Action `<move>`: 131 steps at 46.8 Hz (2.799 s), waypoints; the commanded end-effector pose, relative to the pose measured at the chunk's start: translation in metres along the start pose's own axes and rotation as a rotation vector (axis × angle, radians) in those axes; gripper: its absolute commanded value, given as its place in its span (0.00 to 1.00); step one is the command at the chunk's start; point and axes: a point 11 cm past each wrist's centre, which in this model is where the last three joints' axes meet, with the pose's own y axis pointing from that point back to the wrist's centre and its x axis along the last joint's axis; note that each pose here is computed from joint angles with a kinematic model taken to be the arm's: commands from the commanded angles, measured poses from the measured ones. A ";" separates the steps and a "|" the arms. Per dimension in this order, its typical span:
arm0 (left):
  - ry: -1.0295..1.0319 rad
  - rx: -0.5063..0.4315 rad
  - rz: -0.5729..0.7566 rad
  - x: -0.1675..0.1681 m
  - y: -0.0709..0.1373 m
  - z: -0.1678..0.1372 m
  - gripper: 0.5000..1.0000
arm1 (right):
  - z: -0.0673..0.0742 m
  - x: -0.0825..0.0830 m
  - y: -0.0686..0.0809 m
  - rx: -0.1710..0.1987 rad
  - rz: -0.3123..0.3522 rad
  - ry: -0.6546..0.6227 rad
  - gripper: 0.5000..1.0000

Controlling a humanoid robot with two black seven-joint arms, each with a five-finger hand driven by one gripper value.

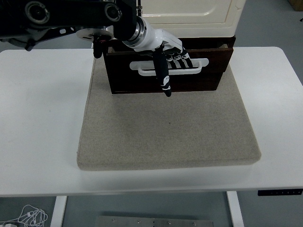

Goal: Open the drawer under the combination cabinet

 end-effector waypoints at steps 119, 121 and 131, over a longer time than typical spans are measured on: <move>-0.039 -0.092 -0.141 -0.007 0.023 0.023 1.00 | 0.000 0.000 0.000 0.000 0.000 0.000 0.86; -0.043 -0.089 -0.137 -0.006 0.024 0.023 1.00 | 0.000 0.000 0.000 0.000 0.000 0.000 0.85; -0.036 -0.063 -0.124 -0.004 0.021 0.014 1.00 | 0.000 0.000 0.000 0.000 0.000 0.000 0.85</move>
